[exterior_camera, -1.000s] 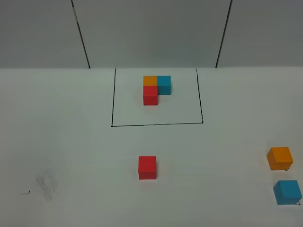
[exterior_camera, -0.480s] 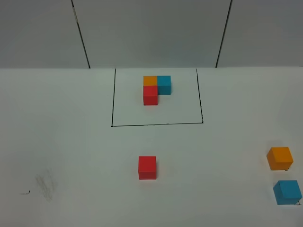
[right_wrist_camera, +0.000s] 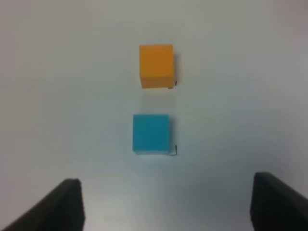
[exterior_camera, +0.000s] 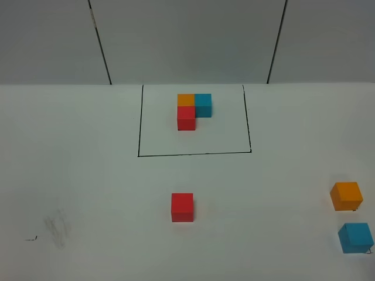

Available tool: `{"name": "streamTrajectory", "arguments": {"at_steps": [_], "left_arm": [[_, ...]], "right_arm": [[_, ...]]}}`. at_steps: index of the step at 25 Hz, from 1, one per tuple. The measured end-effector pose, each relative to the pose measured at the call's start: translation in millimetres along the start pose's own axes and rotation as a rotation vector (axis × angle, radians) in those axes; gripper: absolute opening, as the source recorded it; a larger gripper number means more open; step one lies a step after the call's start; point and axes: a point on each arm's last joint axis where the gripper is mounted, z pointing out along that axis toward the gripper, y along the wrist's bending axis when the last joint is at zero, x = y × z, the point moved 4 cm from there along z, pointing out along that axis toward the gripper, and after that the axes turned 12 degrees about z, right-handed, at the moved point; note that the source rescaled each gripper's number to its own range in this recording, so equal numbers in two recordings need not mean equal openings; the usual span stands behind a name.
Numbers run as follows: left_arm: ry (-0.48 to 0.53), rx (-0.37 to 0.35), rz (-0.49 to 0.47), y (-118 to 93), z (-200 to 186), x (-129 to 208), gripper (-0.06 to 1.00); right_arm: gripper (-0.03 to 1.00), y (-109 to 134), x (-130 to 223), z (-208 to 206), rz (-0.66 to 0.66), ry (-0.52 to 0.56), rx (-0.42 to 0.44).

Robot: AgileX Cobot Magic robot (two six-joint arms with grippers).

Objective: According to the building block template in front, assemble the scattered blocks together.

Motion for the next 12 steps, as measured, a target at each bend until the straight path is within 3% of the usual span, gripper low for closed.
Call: {"name": "streamTrajectory", "arguments": {"at_steps": [12], "left_arm": [[0.0, 0.0, 0.0, 0, 0, 0, 0.61]], "right_arm": [[0.49, 1, -17, 35, -0.007, 0.097, 0.023]]}}
